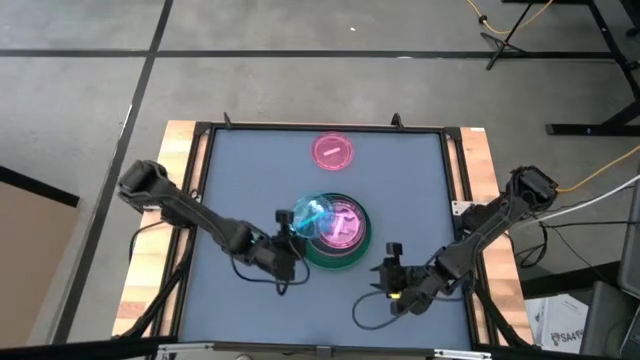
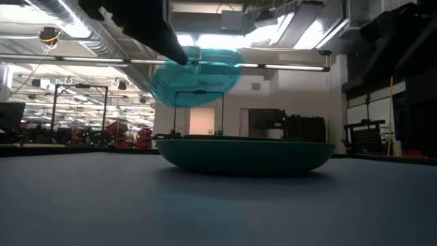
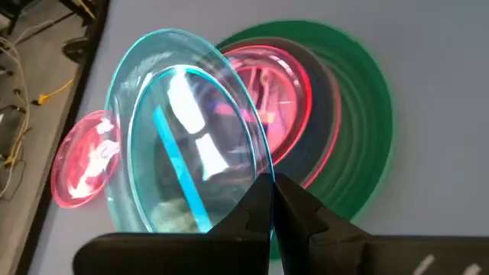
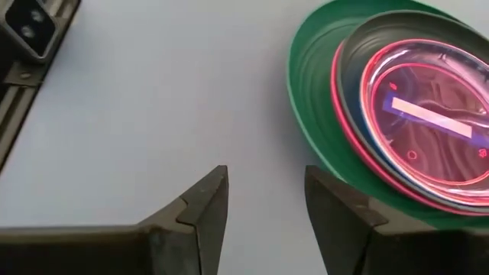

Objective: Stack plastic plates
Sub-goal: Stack the blue plate on top of the pink plate, then stack the pink plate on top of the blue plate

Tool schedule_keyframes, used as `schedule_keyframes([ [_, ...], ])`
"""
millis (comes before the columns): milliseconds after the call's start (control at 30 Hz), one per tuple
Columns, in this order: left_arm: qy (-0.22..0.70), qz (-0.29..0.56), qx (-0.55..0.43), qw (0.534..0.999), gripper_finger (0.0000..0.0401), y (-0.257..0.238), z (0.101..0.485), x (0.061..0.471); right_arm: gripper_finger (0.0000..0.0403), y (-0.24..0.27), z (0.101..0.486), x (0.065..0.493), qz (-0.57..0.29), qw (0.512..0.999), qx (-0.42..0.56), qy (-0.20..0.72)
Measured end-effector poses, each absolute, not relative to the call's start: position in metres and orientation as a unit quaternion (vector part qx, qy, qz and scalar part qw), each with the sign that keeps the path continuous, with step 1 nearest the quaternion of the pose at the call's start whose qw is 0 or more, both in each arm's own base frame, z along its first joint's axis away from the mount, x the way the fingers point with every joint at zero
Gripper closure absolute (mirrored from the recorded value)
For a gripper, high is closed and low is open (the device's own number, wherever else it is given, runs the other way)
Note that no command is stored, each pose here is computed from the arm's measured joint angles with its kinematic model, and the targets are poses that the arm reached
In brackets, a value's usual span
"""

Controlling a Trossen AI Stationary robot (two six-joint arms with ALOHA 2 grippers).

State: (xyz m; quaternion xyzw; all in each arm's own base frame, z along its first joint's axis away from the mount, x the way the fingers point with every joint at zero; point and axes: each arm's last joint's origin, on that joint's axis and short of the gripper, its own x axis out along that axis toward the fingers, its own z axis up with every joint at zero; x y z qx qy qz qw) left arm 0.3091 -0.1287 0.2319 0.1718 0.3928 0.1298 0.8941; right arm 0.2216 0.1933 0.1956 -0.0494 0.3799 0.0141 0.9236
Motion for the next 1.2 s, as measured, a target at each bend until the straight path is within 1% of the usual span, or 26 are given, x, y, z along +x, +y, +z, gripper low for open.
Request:
schedule_keyframes([
  [200, 0.381, 0.111, 0.196, 0.897, 0.0401, -0.139, 0.218, 0.344, 0.0238, 0.203, 0.196, 0.212, 0.007, 0.929, -0.053, 0.367],
  [367, 0.387, 0.092, 0.213, 0.892, 0.0401, -0.142, 0.201, 0.367, 0.0238, 0.205, 0.194, 0.206, 0.010, 0.925, -0.062, 0.376],
  [600, 0.404, 0.101, 0.224, 0.881, 0.0401, -0.128, 0.174, 0.385, 0.0238, 0.204, 0.194, 0.206, 0.006, 0.923, -0.068, 0.378],
  [833, 0.412, 0.083, 0.209, 0.883, 0.0399, -0.112, 0.169, 0.394, 0.0238, 0.204, 0.194, 0.205, 0.009, 0.922, -0.076, 0.379],
  [900, 0.415, 0.078, 0.204, 0.883, 0.0388, -0.108, 0.169, 0.395, 0.0238, 0.204, 0.194, 0.206, 0.011, 0.922, -0.079, 0.378],
  [1100, 0.423, 0.051, 0.187, 0.885, 0.0328, -0.110, 0.168, 0.394, 0.0238, 0.204, 0.194, 0.206, 0.012, 0.922, -0.082, 0.379],
  [1200, 0.423, 0.045, 0.188, 0.885, 0.0313, -0.113, 0.176, 0.389, 0.0238, 0.204, 0.194, 0.206, 0.017, 0.921, -0.089, 0.380],
])
